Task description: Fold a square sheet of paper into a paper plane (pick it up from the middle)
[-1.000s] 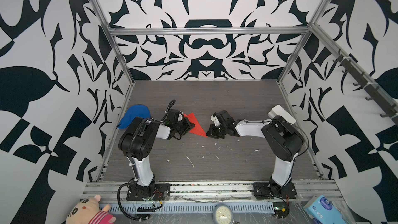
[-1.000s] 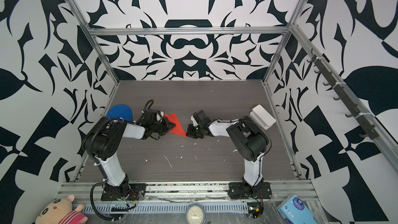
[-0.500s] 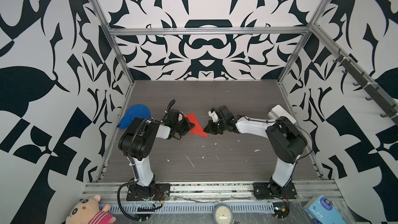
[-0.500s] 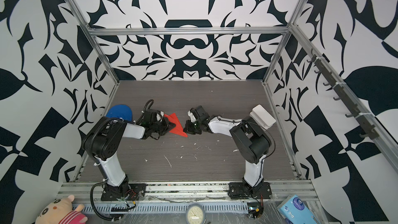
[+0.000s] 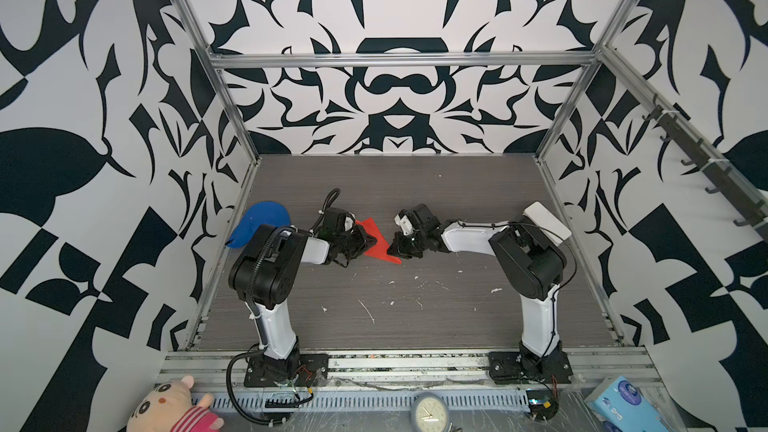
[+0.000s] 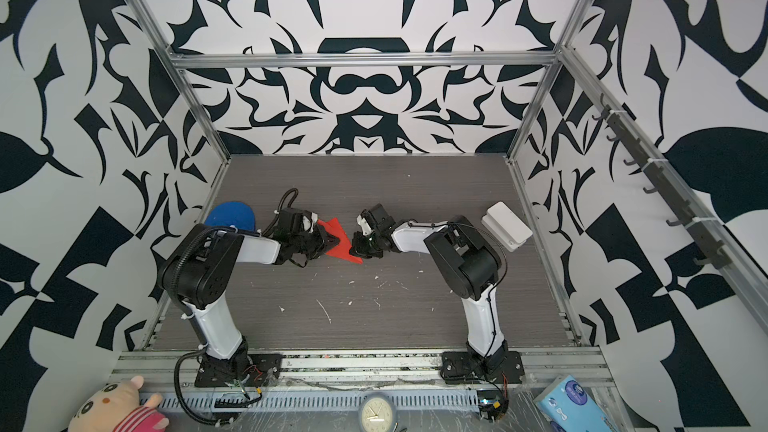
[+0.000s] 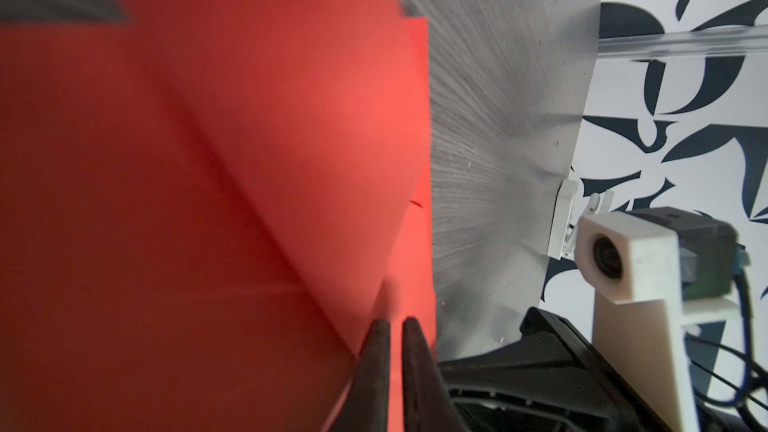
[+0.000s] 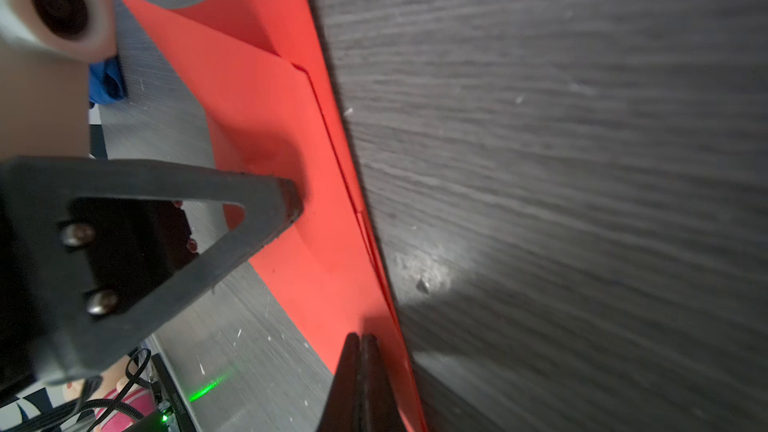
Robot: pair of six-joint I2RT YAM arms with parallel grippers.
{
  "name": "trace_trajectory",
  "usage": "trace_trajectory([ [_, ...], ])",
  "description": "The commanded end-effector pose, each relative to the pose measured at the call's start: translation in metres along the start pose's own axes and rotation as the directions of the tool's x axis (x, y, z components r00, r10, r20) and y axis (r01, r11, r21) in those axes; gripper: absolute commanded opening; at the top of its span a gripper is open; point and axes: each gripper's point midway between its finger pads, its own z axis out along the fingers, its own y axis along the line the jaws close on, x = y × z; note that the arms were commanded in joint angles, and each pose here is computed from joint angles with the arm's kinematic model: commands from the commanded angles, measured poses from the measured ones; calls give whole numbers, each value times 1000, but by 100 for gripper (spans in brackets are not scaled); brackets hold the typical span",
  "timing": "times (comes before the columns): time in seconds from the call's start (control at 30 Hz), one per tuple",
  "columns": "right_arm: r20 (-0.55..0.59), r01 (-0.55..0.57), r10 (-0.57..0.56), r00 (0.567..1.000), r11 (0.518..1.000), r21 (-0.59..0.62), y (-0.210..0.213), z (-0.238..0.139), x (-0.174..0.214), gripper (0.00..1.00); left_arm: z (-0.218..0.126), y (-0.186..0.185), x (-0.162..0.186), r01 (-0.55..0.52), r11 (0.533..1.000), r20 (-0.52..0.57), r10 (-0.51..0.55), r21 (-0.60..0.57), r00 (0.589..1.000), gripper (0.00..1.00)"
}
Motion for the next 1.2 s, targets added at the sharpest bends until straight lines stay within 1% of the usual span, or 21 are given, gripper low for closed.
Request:
trace_trajectory([
  [0.0,-27,-7,9,1000,997,73,-20,-2,9,0,-10,-7,11,-116,992,-99,111,-41,989,20],
  [0.1,-34,-8,11,999,996,89,-23,-1,9,0,-23,-17,14,-236,969,-169,221,-76,961,23],
  [0.2,-40,-9,13,999,995,97,-24,-1,8,0,-32,-16,20,-305,947,-224,277,-104,935,26],
  [0.27,-45,-13,17,999,995,99,-25,0,9,0,-34,-16,21,-316,942,-243,283,-110,928,24],
  [0.43,-56,-20,26,998,994,106,-28,3,11,0,-26,-25,21,-323,943,-264,292,-81,919,14],
  [0.57,-60,-26,32,998,993,112,-30,3,12,0,-17,-15,21,-351,926,-290,301,-139,908,12],
  [0.67,-60,-31,39,997,993,116,-31,3,12,0,-13,-7,17,-374,908,-300,308,-192,903,11],
  [0.83,-67,-34,42,997,992,118,-32,4,14,0,-8,1,7,-400,883,-301,322,-246,897,10],
  [1.0,-71,-38,46,996,992,123,-34,5,16,0,-5,18,0,-432,843,-323,331,-321,887,9],
  [1.17,-77,-43,53,996,990,131,-37,5,18,0,-4,25,-1,-474,815,-359,355,-333,863,8],
])
